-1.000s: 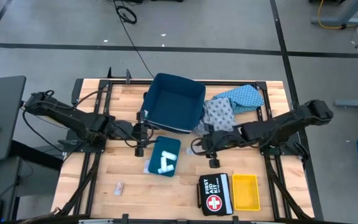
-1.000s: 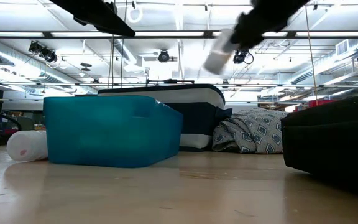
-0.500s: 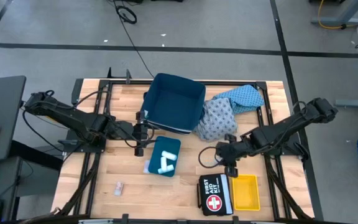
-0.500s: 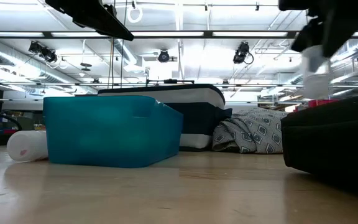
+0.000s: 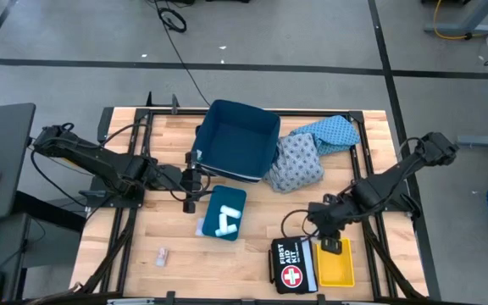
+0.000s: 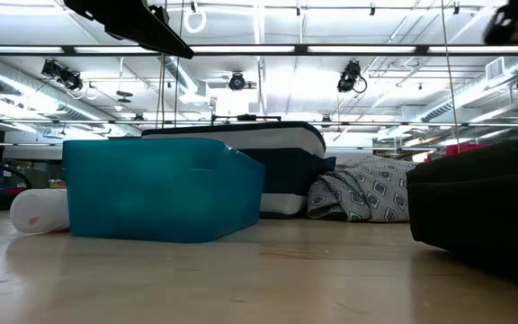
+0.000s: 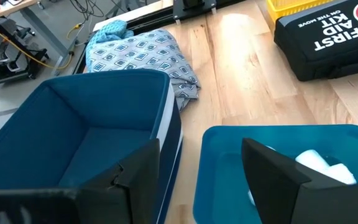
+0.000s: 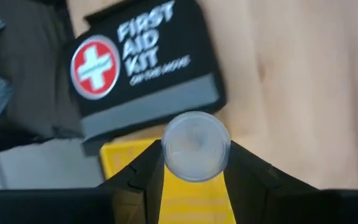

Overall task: Pick & place medical supplies in basket/bin
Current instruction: Put the top transparent bottle in the yellow bin

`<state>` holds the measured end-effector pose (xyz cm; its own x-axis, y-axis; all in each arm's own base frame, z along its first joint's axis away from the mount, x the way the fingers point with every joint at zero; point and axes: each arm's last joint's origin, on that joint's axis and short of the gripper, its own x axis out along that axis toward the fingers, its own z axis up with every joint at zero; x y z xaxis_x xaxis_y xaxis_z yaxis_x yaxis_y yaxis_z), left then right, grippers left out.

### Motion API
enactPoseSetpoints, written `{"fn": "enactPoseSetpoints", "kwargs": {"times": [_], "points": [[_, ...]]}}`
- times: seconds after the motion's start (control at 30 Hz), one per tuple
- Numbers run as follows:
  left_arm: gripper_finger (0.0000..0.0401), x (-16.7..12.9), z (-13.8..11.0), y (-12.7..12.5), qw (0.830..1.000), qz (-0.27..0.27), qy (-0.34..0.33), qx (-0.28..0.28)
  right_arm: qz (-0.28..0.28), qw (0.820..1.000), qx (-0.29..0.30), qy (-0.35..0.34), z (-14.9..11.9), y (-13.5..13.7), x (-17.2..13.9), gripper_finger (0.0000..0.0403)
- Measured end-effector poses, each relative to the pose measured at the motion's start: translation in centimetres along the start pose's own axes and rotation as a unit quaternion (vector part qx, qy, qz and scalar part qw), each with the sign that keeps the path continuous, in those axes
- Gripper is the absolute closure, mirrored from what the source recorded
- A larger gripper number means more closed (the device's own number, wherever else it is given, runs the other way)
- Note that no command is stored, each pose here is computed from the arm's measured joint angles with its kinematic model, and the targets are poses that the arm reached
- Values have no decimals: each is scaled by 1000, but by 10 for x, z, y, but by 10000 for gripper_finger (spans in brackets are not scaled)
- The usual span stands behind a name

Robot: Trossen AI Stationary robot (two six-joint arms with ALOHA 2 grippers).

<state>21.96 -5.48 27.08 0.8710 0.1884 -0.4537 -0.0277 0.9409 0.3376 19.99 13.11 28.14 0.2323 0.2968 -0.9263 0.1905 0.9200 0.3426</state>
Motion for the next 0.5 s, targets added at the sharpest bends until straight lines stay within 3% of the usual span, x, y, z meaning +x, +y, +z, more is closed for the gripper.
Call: {"fn": "enactPoseSetpoints", "kwargs": {"times": [0.2,0.5], "points": [[188,0,0,0,1000,-1,0,-4,19,999,28,38,-11,10,3,264],[188,0,0,0,1000,-1,0,-9,-8,994,34,103,-17,20,30,264]]}}
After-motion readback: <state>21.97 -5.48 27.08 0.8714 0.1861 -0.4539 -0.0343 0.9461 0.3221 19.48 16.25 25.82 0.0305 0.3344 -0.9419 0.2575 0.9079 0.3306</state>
